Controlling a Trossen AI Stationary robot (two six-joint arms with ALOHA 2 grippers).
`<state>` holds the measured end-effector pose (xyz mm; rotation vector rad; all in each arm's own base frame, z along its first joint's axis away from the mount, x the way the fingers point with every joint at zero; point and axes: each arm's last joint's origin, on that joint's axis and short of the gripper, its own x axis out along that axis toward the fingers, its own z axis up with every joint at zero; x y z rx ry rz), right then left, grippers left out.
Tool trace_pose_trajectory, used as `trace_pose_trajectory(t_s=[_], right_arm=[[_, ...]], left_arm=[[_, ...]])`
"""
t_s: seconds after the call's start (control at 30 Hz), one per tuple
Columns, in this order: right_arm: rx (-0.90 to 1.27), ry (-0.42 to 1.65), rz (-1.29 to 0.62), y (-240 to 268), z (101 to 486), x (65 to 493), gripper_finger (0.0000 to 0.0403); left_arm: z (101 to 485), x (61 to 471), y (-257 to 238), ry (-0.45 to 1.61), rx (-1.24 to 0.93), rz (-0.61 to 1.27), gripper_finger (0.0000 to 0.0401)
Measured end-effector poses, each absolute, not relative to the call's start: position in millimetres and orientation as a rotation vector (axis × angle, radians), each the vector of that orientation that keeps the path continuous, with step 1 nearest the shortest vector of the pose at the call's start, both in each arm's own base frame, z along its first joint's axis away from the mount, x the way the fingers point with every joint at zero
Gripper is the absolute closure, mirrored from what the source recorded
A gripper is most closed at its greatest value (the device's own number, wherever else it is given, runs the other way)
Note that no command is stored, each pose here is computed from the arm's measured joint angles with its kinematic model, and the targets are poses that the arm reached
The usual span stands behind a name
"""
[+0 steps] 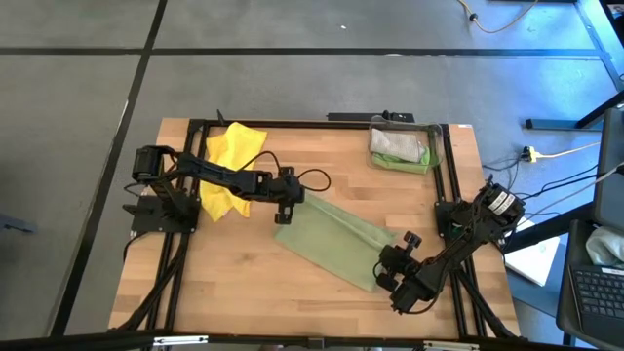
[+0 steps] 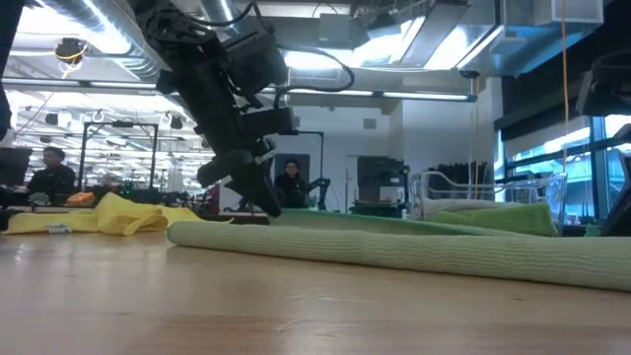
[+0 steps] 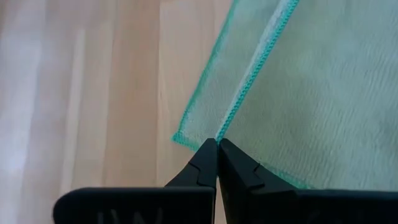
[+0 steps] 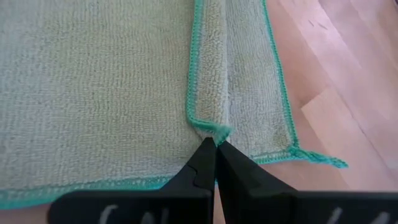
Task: Fold microfiber towels
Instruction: Fold the light green cloth
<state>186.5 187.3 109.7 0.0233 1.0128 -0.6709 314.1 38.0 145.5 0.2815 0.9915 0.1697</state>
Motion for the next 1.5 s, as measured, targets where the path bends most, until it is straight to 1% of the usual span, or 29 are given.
trace_pose_trajectory(t_s=[0.23,0.33,0.43,0.67,0.8,1.07,1.23,1.33,1.5], right_arm=[[0.022,1.009,-0.672,187.4,110.1,186.7,0.0392],[0.02,0.997,-0.676,187.2,110.4,186.6,0.039],[0.038,0.972,-0.712,185.5,111.1,185.7,0.0382],[0.073,0.964,-0.796,180.9,112.3,181.4,0.0352],[0.08,0.97,-0.81,180.3,112.5,180.5,0.0348],[0.107,0.957,-0.832,179.8,112.7,180.1,0.0346],[0.126,0.947,-0.829,181.7,112.5,179.3,0.0343],[0.133,0.942,-0.812,184.8,112.2,177.9,0.0322],[0.123,0.939,-0.847,183.1,113.6,173.7,0.0258]], left_arm=[[144.5,316.1,38.4,0.977,0.281,0.18,0.04],[146.0,318.0,38.8,0.953,0.282,0.19,0.0391],[147.6,320.2,37.4,0.926,0.289,0.196,0.0373],[148.2,319.9,39.3,0.931,0.317,0.257,0.0313],[148.3,319.8,39.6,0.929,0.308,0.279,0.0293],[148.9,320.4,39.7,0.914,0.266,0.299,0.0293],[148.8,321.1,34.0,0.91,0.265,0.274,0.0293],[148.4,321.1,28.8,0.911,0.259,0.264,0.0293],[146.6,319.9,9.4,0.928,0.268,0.225,0.0293]])
